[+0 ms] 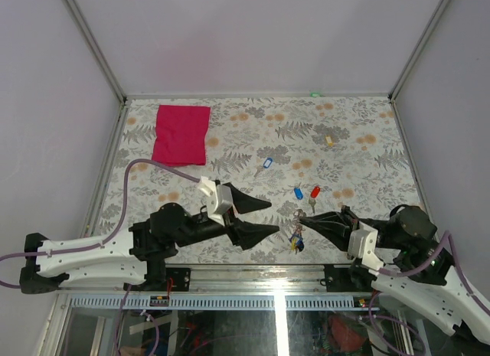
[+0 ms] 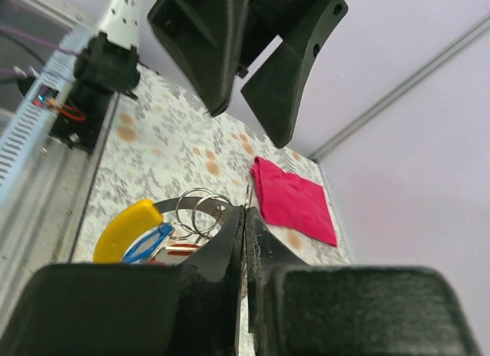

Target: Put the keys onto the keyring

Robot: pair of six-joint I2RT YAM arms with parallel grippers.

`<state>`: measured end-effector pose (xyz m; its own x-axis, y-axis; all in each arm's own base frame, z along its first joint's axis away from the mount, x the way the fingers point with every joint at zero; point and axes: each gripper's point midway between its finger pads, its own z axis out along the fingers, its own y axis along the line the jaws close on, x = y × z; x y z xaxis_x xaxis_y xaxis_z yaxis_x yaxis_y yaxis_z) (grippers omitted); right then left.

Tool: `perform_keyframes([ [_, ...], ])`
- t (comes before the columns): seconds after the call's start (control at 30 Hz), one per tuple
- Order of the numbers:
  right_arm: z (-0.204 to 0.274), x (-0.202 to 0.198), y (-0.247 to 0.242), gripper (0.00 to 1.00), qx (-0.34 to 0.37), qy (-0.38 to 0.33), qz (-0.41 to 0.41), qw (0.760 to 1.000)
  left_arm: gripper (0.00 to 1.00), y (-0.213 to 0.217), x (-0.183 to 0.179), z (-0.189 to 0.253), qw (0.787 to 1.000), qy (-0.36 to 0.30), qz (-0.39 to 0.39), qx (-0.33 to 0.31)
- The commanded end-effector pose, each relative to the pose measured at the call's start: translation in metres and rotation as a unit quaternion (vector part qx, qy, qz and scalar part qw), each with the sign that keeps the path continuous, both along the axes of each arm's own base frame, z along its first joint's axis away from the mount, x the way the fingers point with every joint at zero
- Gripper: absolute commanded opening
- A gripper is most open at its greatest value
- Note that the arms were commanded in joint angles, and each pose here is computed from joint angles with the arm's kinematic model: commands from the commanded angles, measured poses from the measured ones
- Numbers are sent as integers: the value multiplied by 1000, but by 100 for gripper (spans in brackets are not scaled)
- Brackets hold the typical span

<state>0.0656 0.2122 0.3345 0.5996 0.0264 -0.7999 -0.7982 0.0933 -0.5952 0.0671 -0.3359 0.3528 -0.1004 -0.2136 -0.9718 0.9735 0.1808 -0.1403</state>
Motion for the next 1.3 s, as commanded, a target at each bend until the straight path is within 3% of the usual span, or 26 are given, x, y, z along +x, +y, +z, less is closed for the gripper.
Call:
perform_keyframes([
  [0.0, 4, 13, -13, 1, -17, -113, -47, 992, 60, 12, 31, 2, 991, 96, 95, -17],
  [0.2, 0, 18, -25, 0, -35, -163, -73, 983, 63, 13, 50, -22, 971, 174, 161, 21],
  [0.47, -9, 20, -39, 0, -64, -138, -100, 983, 66, 4, 71, -59, 953, 199, 216, 78],
  [0.87, -6, 11, -81, 0, -61, -27, -169, 983, 63, -9, 170, -128, 912, 284, 258, 145],
  [1.13, -1, 19, -104, 0, -36, 93, -243, 965, 62, -51, 216, -189, 888, 281, 266, 249],
  [1.27, 7, 21, -112, 0, -10, 129, -269, 955, 57, -73, 234, -219, 864, 302, 279, 290],
])
